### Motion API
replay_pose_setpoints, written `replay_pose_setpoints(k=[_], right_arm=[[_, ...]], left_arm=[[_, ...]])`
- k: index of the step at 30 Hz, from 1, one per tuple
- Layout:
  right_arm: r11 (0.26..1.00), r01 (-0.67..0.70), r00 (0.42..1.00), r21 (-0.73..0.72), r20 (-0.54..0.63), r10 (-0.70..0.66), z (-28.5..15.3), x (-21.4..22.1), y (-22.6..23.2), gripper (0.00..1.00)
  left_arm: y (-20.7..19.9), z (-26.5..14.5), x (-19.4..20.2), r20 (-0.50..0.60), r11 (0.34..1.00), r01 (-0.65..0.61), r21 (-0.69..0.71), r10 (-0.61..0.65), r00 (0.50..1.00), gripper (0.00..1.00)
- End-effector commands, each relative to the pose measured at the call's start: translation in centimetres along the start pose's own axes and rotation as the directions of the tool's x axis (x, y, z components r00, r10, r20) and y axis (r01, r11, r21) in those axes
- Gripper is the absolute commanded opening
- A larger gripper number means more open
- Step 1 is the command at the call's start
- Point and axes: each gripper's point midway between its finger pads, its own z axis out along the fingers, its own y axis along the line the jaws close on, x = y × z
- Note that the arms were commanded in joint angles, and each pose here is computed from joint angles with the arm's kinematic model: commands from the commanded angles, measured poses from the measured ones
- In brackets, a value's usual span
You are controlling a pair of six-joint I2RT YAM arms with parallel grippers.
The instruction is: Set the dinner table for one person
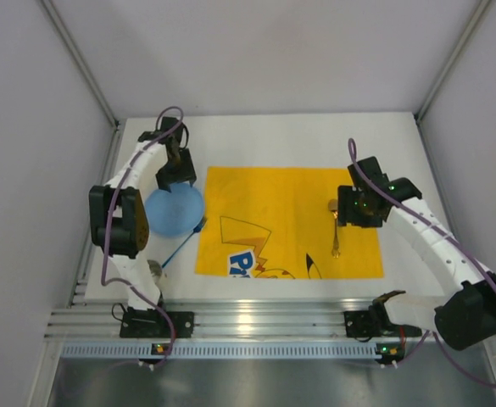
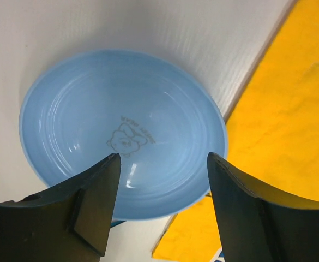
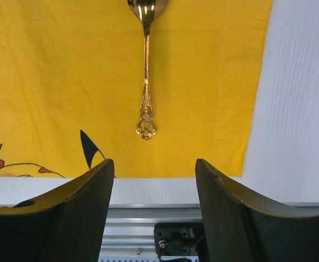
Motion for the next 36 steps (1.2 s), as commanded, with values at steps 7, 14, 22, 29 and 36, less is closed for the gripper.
replay_pose_setpoints(k=[7,14,22,29,36], right_arm=[[0.999,-0.02,0.998,-0.032,0.059,0.022,0.0,-3.1,1.2,0.62],[0.999,-0.019,0.997,-0.027,0.069,0.021,-0.2,-3.0,1.0,0.62],[1.0,-0.023,0.998,-0.014,0.063,0.023,-0.3,-1.5,0.2,0.61],[1.0,-0.024,0.997,-0.002,0.071,0.024,-0.7,-1.4,-0.2,0.61],[1.0,-0.019,0.997,-0.011,0.08,0.02,-1.2,-1.9,0.0,0.61]], left_arm=[[-4.8,-1.2,5.1,-0.02,0.985,-0.173,-0.005,0.173,0.985,0.69],[-4.6,2.2,6.8,-0.084,0.967,-0.232,-0.108,0.224,0.971,0.65],[-4.0,4.3,7.1,-0.112,0.954,-0.252,-0.164,0.235,0.965,0.27],[-4.0,2.0,4.5,-0.035,0.952,-0.234,-0.199,0.232,0.972,0.0],[-5.0,-3.1,1.5,0.068,0.926,-0.28,-0.254,0.306,0.949,0.0]])
